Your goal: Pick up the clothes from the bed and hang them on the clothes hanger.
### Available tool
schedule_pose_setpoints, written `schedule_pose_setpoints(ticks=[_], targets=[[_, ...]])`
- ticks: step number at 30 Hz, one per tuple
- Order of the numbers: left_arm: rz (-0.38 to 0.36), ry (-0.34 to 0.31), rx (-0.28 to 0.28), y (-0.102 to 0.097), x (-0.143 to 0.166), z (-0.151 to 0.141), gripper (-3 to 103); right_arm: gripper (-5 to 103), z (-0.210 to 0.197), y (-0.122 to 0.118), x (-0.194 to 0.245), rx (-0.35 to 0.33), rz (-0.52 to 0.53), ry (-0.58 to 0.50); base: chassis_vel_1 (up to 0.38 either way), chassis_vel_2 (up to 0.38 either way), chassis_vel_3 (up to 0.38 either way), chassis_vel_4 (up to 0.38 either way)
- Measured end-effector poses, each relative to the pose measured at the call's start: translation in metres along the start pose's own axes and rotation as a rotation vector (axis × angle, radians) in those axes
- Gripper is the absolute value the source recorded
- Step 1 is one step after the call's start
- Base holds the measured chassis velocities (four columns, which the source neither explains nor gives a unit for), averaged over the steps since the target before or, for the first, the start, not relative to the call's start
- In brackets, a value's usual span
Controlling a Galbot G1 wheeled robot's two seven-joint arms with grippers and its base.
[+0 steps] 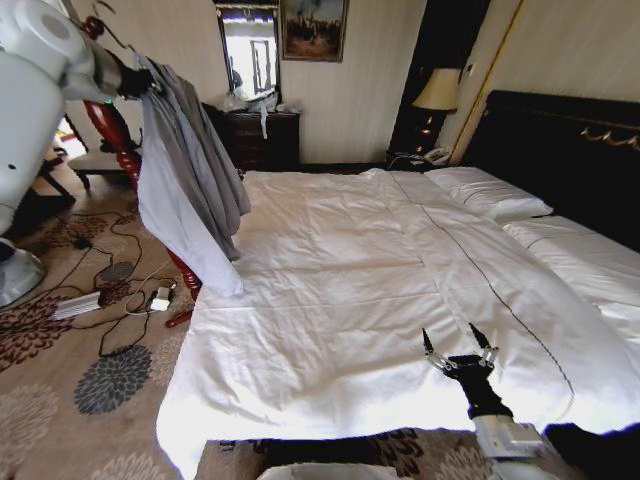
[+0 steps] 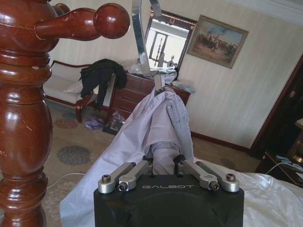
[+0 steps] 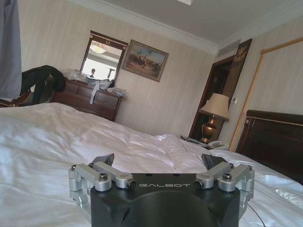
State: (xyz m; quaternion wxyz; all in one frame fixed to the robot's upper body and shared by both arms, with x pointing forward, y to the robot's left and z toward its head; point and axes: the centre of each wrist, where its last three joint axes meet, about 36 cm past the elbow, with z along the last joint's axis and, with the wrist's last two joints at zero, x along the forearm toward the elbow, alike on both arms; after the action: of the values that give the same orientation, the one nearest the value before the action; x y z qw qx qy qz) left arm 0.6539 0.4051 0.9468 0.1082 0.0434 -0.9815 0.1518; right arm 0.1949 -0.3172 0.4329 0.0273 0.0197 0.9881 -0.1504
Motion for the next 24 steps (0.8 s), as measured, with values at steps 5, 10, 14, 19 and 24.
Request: schedule_pose_setpoints(ticks=[5, 10, 14, 19, 24], targets=[[-0.006, 0.003, 0.003, 0.0, -0.005, 0.0, 16, 100, 0.0, 0.0, 0.0, 0.0, 0.0, 0.0, 0.0, 0.0, 0.0, 0.0], [0.001, -0.007, 0.013, 0.002, -0.001, -0.002, 16, 100, 0.0, 0.0, 0.0, 0.0, 0.0, 0.0, 0.0, 0.0, 0.0, 0.0], [-0.009, -0.01, 0.017, 0.008, 0.001, -0.005, 16, 100, 0.0, 0.0, 0.0, 0.0, 0.0, 0.0, 0.0, 0.0, 0.0, 0.0], [-0.028, -0.008, 0.021, 0.016, 0.004, -0.004, 16, 100, 0.0, 0.0, 0.0, 0.0, 0.0, 0.0, 0.0, 0.0, 0.0, 0.0], [-0.048, 0.003, 0.033, 0.023, -0.002, -0.003, 16, 100, 0.0, 0.0, 0.0, 0.0, 0.0, 0.0, 0.0, 0.0, 0.0, 0.0]])
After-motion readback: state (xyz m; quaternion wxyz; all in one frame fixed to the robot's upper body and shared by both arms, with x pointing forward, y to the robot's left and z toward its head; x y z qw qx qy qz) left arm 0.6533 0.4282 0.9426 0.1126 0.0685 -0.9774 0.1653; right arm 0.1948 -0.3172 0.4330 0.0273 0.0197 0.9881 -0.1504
